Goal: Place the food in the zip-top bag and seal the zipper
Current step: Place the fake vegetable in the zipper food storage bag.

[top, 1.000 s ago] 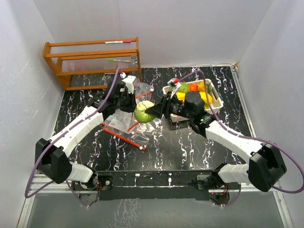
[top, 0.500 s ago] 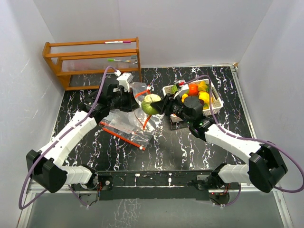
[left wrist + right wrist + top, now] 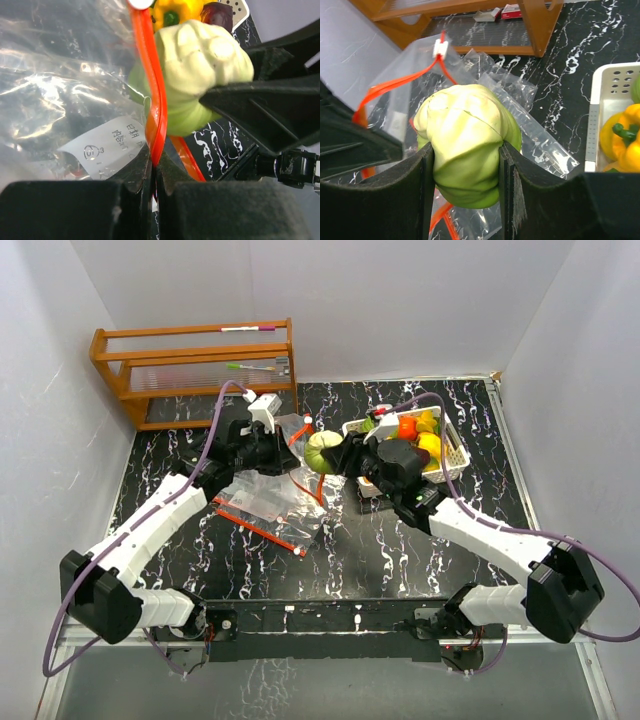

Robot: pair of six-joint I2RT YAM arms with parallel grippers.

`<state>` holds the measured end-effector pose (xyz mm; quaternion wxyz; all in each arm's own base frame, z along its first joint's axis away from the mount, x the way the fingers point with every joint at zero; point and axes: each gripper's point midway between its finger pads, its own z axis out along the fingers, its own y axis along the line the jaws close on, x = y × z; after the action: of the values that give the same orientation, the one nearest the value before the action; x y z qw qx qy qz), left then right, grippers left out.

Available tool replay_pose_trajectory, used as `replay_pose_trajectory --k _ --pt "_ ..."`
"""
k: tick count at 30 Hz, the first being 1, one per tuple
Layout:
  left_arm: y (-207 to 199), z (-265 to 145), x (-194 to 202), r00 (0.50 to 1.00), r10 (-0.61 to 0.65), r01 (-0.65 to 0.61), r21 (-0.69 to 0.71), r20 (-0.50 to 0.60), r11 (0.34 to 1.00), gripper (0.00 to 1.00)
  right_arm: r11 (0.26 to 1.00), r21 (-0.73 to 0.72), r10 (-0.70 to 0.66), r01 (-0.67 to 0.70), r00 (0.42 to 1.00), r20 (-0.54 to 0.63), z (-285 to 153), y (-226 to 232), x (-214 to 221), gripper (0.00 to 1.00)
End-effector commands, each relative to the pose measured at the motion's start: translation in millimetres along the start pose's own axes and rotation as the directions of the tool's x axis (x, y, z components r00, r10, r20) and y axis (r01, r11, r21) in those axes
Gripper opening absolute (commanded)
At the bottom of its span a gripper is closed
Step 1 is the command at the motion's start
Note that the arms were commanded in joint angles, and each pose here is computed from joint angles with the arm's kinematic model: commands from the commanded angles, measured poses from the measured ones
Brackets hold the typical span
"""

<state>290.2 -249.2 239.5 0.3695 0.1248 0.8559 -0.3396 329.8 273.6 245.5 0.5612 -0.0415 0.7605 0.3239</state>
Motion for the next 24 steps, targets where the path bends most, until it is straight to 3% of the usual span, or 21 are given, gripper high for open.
replay_pose_trajectory --k 1,7,12,18,24 --pt "3 6 -4 1.000 0.000 0.000 -0.009 0.026 1.000 0.00 0.998 -0.061 -0.010 0.017 0.993 0.122 -14 28 -46 0.08" --pt "18 11 4 0.999 -0.023 0.025 -0.067 0.033 0.997 0.00 0.995 -0.101 0.013 0.007 0.980 0.198 -57 27 -58 0.08" --pt "9 17 2 0.995 -0.085 0.085 -0.007 0.060 0.996 0.00 0.994 -0.112 0.035 -0.018 0.988 0.153 -55 26 -42 0.08" --pt "6 21 -2 0.991 -0.111 0.111 0.007 0.070 0.994 0.00 0.955 -0.294 0.105 -0.050 0.979 0.175 -64 52 -38 0.08" --pt "1 18 -2 0.992 -0.113 0.111 0.028 0.061 0.993 0.00 0.921 -0.389 0.122 -0.040 0.974 0.189 -66 66 -36 0.08"
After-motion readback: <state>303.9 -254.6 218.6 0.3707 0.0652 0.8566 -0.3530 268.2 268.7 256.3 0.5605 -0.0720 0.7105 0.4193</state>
